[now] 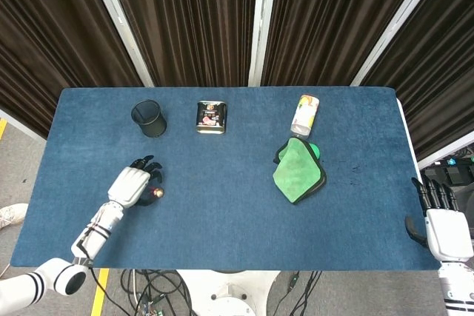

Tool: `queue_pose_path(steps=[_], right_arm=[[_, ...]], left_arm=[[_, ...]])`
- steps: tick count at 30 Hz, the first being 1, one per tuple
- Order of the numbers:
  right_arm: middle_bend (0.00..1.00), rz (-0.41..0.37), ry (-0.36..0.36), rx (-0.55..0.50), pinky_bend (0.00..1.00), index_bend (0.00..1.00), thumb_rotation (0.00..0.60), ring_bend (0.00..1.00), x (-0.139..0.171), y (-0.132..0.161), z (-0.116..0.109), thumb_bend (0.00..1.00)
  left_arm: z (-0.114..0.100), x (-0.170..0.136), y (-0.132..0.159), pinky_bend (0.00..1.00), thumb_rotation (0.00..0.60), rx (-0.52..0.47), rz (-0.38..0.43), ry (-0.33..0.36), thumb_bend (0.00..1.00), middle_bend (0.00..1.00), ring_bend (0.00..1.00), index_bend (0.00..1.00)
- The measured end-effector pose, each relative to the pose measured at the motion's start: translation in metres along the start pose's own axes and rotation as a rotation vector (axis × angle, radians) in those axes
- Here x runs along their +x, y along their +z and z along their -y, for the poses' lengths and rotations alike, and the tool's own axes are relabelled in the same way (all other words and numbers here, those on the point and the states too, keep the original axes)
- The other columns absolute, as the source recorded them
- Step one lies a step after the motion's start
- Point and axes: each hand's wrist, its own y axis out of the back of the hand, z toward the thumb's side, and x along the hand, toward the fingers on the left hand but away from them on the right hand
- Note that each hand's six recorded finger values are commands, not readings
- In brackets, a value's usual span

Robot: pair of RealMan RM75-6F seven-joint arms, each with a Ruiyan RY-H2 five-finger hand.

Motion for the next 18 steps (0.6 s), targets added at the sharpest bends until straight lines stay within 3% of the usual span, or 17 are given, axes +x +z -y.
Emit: queue_pose_path(steps=[18], right_arm=[[0.0,0.009,0.009,-0.005,0.0,0.0,0.6,0.0,-0.0001,-0.0031,0.0034,0.34]], left_arm=[[0.0017,0.0021,0.0021,0.18,0.6,-0.009,-0.004,-0.01,0.31,0.23,0.07,0.49]])
